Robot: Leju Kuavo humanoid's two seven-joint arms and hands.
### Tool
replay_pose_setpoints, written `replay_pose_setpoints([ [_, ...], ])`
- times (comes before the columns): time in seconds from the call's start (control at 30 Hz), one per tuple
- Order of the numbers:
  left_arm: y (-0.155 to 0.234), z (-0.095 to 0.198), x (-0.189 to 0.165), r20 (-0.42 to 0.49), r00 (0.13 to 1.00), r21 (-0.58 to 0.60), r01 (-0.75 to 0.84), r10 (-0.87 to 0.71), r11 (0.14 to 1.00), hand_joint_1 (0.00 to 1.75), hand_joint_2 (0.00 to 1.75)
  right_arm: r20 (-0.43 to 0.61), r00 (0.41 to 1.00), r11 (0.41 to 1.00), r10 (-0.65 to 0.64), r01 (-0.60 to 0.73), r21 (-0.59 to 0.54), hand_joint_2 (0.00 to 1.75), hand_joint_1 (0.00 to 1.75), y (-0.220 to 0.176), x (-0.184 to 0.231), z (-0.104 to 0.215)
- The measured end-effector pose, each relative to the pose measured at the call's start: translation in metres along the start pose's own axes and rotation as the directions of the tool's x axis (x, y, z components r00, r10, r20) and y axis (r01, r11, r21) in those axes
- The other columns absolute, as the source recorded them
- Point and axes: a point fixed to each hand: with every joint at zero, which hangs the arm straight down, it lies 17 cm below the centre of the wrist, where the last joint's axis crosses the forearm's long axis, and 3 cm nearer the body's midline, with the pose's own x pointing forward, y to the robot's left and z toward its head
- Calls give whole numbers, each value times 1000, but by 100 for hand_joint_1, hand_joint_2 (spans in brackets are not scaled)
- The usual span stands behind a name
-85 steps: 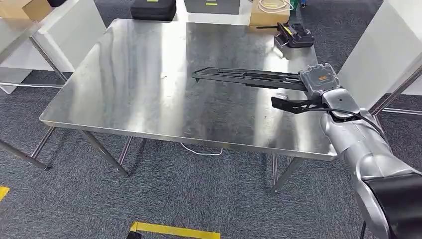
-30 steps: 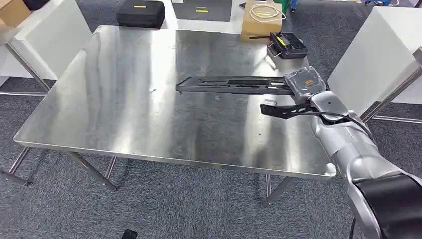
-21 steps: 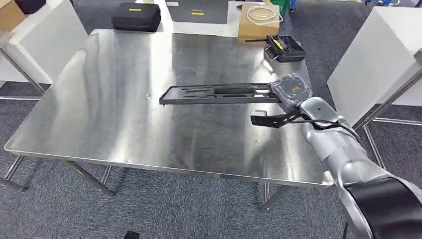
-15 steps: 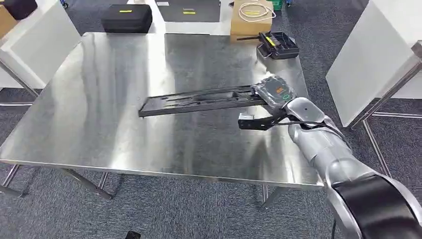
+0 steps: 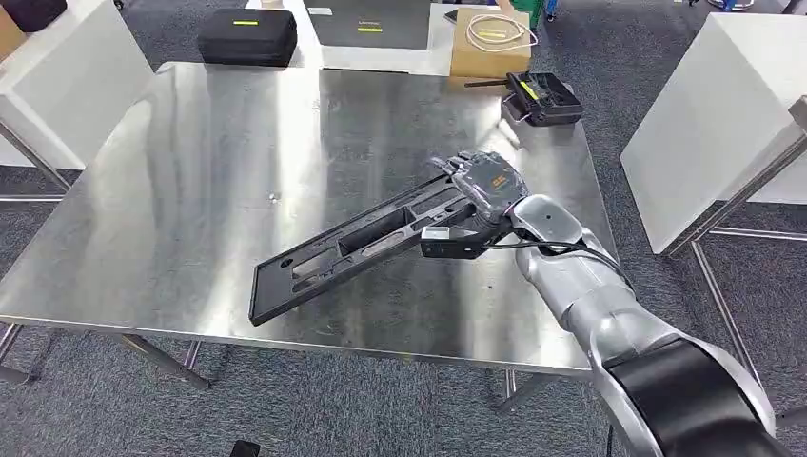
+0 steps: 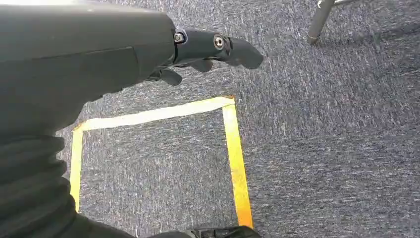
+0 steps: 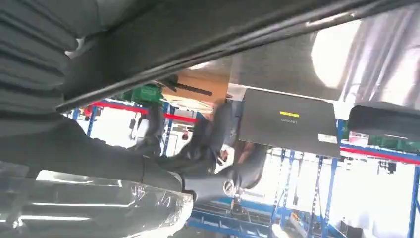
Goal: Take the parts from the cabinet and place them on the table.
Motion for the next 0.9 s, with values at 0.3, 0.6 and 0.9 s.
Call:
replay_pose_setpoints([
  [0.3, -7, 1, -11, -62, 998, -46, 12, -15, 999, 0, 0, -31, 1000, 1000, -3, 3, 4, 0, 0, 3, -12, 5],
  [0.6, -3, -1, -13, -69, 997, -49, 26, -29, 998, 0, 0, -63, 998, 1000, -3, 4, 15, 0, 0, 7, -27, 12],
  [0.9, 3, -4, -14, -73, 997, -50, 28, -32, 998, 0, 0, -148, 989, 997, -13, 24, 72, 0, 0, 15, -54, 21],
])
